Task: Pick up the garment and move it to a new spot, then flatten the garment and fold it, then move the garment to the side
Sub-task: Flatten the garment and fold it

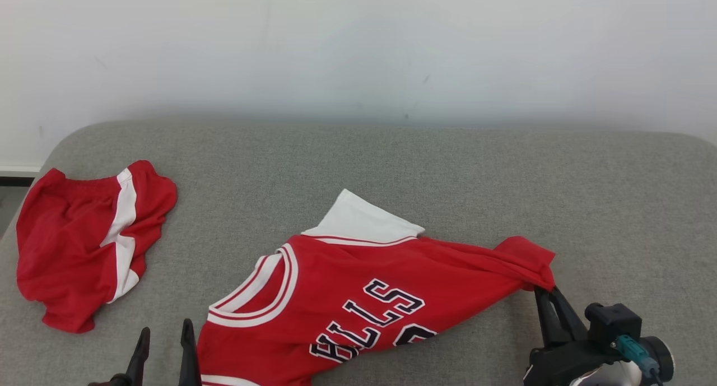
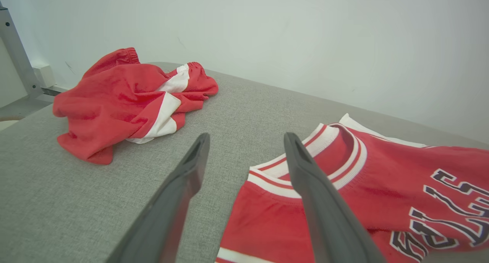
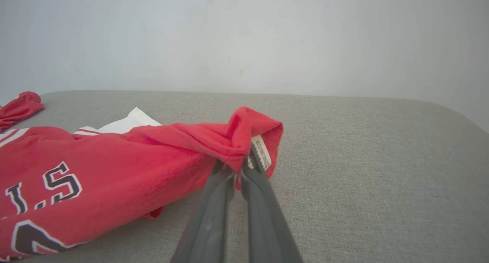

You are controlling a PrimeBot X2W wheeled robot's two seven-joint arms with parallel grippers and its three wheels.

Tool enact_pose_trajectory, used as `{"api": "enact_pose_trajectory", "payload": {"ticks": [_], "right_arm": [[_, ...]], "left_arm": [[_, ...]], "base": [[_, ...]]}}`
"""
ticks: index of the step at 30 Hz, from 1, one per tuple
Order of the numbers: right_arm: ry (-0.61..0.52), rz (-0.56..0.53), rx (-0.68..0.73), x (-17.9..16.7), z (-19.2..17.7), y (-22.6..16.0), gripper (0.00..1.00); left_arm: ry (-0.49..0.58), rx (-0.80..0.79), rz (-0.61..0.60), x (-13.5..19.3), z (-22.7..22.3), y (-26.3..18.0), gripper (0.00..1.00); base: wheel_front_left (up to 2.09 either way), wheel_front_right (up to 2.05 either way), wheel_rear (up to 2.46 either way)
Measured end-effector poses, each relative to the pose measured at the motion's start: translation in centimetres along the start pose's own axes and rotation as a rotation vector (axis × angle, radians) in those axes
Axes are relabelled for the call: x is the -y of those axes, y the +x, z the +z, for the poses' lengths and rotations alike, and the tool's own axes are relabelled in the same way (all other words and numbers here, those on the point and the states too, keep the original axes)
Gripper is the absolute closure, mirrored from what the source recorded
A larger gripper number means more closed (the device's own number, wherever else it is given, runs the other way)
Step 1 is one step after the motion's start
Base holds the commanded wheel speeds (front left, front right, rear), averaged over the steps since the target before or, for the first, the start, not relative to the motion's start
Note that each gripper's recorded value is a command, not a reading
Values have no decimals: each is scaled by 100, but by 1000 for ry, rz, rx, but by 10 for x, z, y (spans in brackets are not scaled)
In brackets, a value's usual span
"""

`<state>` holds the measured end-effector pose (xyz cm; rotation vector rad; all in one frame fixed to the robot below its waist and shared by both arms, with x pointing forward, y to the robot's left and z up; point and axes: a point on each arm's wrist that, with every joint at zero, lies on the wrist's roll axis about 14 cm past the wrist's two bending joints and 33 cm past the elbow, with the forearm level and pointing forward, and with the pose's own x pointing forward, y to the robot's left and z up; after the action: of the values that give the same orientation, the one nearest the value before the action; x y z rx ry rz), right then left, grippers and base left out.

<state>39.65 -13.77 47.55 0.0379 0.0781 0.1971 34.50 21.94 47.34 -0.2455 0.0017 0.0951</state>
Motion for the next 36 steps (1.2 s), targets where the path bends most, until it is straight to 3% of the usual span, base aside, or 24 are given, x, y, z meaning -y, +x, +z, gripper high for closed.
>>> {"api": "enact_pose_trajectory", "payload": {"ticks": [8, 18, 32, 33, 34, 36], "right_arm": [[-23, 11, 34, -4, 34, 1, 100], [-32, 156, 73, -52, 62, 51, 100], [-68, 366, -18, -127, 50, 126, 100], [-67, 370, -29, -128, 46, 128, 68], [-70, 373, -38, -130, 43, 130, 3], [-63, 378, -44, -132, 40, 133, 0]], "left_arm": [[-18, -11, -5, 5, -4, -5, 0], [-28, -6, 24, -2, -3, -7, 0], [-35, -9, 43, -8, -1, 1, 0], [-37, -13, 47, -10, -3, 1, 0], [-37, -14, 49, -10, -3, 1, 0], [-37, -16, 56, -13, -3, 2, 0]], "base": [[0, 0, 0], [0, 0, 0], [0, 0, 0], [0, 0, 0], [0, 0, 0], [0, 0, 0]]}}
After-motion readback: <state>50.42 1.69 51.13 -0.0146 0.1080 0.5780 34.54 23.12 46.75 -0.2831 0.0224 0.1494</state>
